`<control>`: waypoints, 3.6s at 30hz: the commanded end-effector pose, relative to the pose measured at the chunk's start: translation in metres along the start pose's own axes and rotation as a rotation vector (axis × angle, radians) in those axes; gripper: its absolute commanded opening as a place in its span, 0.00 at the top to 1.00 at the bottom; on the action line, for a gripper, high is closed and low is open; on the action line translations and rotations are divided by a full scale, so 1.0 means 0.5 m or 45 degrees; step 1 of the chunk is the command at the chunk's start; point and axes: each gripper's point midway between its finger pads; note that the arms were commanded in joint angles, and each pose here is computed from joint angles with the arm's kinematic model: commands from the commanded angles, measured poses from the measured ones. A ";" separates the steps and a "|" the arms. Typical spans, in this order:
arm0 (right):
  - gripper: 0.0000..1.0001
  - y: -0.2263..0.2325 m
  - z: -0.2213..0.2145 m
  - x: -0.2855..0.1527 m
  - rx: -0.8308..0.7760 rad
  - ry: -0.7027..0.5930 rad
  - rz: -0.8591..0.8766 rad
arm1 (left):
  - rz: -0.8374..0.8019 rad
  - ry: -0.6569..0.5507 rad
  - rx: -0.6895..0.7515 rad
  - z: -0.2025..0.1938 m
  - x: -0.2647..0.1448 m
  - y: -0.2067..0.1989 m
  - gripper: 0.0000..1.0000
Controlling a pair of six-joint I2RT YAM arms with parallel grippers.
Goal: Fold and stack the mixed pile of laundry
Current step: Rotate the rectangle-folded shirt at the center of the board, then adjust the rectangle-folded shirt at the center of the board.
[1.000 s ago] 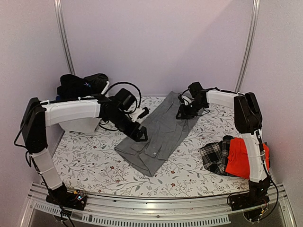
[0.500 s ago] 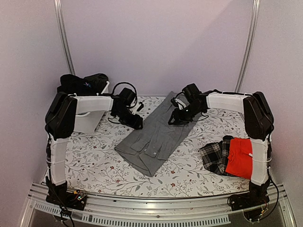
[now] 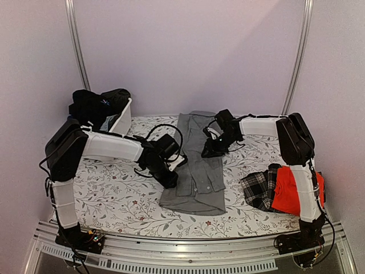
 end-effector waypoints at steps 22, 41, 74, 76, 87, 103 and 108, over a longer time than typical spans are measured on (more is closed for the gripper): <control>0.58 0.001 -0.205 -0.189 0.122 0.086 0.082 | -0.340 -0.382 -0.362 0.181 -0.106 -0.069 0.41; 0.55 -0.085 -0.253 -0.140 0.197 0.147 -0.089 | -0.436 -0.348 -0.342 0.190 -0.064 -0.129 0.44; 0.81 -0.051 -0.275 -0.118 0.139 0.235 -0.011 | -0.600 -0.366 -0.343 0.236 0.020 -0.172 0.59; 0.81 -0.051 -0.276 -0.117 0.136 0.236 -0.013 | -0.592 -0.366 -0.338 0.236 0.021 -0.170 0.60; 0.86 -0.050 -0.279 -0.117 0.121 0.242 -0.011 | -0.382 -0.387 -0.225 0.194 -0.041 -0.127 0.52; 0.87 -0.049 -0.302 -0.106 0.133 0.285 0.004 | -0.773 -0.478 -0.772 0.243 -0.125 -0.100 0.62; 0.87 -0.057 -0.311 -0.103 0.136 0.299 -0.011 | -0.859 -0.505 -0.926 0.245 -0.118 -0.108 0.62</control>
Point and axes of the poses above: each gripper's point midway between its finger pads, its own x axis out along the fingers, its own y axis along the line the jaws close on, z = x × y, and after that the axes turned 15 degrees about x, right-handed
